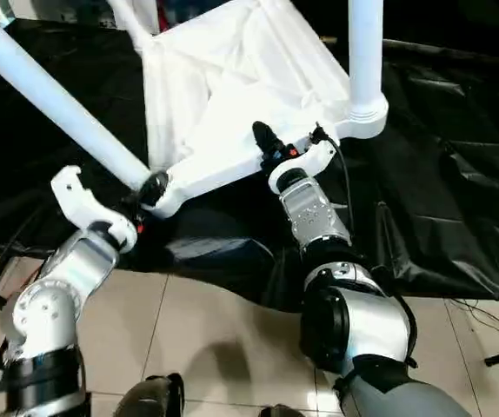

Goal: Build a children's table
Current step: Flip table

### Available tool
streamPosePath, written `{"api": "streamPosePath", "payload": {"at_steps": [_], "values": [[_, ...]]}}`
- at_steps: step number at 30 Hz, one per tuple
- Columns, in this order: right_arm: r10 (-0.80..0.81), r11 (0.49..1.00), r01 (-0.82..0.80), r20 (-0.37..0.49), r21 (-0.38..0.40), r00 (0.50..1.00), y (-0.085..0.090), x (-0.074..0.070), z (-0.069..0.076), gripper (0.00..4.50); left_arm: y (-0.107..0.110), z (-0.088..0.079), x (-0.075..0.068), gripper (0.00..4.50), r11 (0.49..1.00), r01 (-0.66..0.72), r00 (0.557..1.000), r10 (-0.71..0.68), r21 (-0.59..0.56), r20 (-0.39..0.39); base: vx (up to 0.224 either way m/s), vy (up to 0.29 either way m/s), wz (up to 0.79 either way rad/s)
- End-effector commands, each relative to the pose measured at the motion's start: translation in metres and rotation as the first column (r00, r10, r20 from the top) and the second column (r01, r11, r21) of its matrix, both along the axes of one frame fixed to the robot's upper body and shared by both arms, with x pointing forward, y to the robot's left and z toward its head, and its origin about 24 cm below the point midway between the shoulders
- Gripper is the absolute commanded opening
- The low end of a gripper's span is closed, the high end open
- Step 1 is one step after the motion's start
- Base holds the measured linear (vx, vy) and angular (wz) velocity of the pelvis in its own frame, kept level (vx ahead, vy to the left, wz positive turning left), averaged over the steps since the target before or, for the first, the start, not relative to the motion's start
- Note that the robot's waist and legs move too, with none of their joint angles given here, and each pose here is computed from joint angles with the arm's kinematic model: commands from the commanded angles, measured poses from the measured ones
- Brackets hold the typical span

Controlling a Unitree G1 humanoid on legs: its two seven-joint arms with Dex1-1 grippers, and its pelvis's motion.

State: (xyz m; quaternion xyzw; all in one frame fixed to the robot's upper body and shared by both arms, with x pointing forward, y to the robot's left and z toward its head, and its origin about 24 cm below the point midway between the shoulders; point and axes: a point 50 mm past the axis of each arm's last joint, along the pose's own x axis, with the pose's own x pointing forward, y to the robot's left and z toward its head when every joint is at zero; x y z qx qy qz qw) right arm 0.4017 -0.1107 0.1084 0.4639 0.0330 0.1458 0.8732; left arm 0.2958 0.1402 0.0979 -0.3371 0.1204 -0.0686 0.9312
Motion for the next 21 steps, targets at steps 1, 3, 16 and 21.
{"api": "streamPosePath", "payload": {"at_steps": [1, 3, 16, 21], "values": [[-0.124, 0.990, 0.127, 0.052, -0.061, 0.991, -0.025, 0.008, 0.021, 2.07, -0.006, 0.001, -0.004, 4.50, 0.999, 0.047, 0.999, -0.047, -0.003, 0.003, 0.000, 0.000, 0.00], [-0.155, 0.986, 0.158, 0.048, -0.049, 0.987, -0.032, 0.010, 0.024, 2.07, -0.006, 0.002, -0.006, 4.50, 0.997, 0.081, 0.997, -0.081, 0.009, 0.005, 0.000, 0.000, 0.00], [-0.214, 0.876, 0.254, 0.142, -0.409, 0.966, -0.060, 0.010, 0.039, 2.07, -0.035, 0.045, -0.020, 4.50, 0.820, 0.286, 0.844, -0.461, 0.496, 0.275, 0.000, 0.000, 0.00], [-0.317, 0.788, 0.344, 0.143, -0.510, 0.938, -0.082, 0.008, 0.044, 2.07, -0.047, 0.073, -0.022, 4.50, 0.772, 0.269, 0.750, -0.543, 0.576, 0.378, 0.000, 0.000, 0.00]]}}
